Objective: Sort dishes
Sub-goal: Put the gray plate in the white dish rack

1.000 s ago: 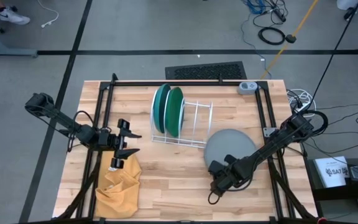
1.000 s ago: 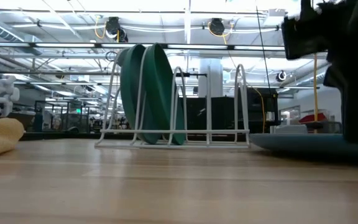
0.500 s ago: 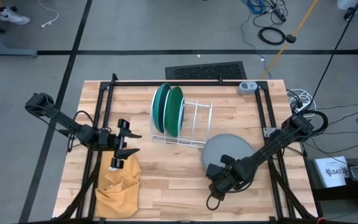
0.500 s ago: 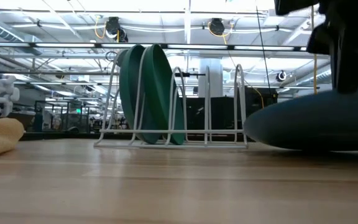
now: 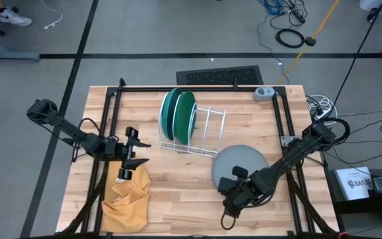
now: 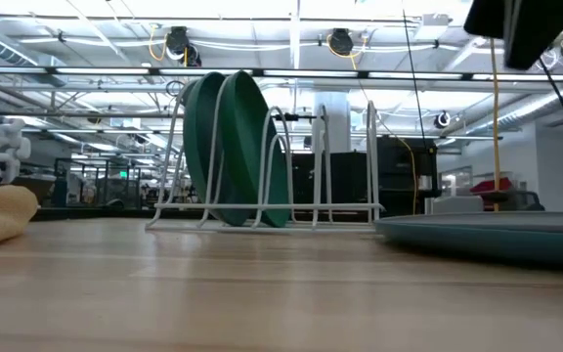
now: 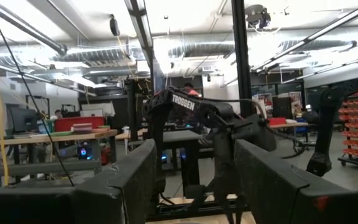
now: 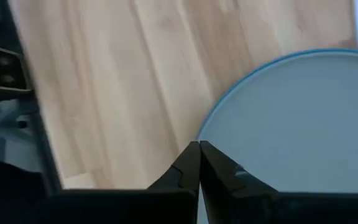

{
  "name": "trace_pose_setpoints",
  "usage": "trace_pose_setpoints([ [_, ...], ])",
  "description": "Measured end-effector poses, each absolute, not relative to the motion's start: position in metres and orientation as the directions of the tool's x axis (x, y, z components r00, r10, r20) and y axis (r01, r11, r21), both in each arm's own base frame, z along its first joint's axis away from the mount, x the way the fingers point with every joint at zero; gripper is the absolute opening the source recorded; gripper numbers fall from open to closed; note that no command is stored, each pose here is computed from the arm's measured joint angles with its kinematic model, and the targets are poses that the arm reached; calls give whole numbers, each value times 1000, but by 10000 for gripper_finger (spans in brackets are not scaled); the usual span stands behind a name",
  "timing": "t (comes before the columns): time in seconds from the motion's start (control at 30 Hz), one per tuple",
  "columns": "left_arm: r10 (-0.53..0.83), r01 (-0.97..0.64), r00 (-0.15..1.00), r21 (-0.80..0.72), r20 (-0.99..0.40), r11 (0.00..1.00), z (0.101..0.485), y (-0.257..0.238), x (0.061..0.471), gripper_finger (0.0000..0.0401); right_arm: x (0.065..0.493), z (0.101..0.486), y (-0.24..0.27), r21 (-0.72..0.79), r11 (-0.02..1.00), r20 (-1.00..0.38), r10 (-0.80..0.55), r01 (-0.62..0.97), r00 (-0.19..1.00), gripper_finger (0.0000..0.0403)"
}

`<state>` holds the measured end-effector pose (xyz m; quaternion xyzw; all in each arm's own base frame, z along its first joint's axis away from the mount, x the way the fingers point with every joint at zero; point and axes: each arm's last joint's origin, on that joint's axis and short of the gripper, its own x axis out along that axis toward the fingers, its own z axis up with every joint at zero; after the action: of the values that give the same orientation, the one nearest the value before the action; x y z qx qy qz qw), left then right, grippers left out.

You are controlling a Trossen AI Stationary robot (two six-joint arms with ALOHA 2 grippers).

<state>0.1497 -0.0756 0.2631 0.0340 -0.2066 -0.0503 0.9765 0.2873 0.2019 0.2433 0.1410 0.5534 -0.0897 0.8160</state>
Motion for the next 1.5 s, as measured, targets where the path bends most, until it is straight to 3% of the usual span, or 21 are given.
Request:
trace_pose_setpoints([
  [0.13,-112,84,910,87,400,993,263,-76,150,217,285,219,204,80,955,-968,6,285,252,24],
  [0.27,-112,86,909,82,401,993,263,-76,150,217,276,201,208,21,970,-993,-7,243,115,81],
  [0.5,-110,94,906,61,408,994,264,-75,149,217,246,199,221,-53,988,-997,-45,142,-61,197],
  [0.63,-110,94,906,61,408,994,264,-75,149,217,228,198,236,-54,997,-995,-49,50,-92,225],
  [1.23,-108,93,902,56,418,994,265,-75,149,217,220,161,235,-48,999,-999,-48,19,-3,169],
  [1.5,-108,93,902,57,418,994,265,-75,149,217,223,157,237,-1,1000,-1000,-1,4,25,77],
])
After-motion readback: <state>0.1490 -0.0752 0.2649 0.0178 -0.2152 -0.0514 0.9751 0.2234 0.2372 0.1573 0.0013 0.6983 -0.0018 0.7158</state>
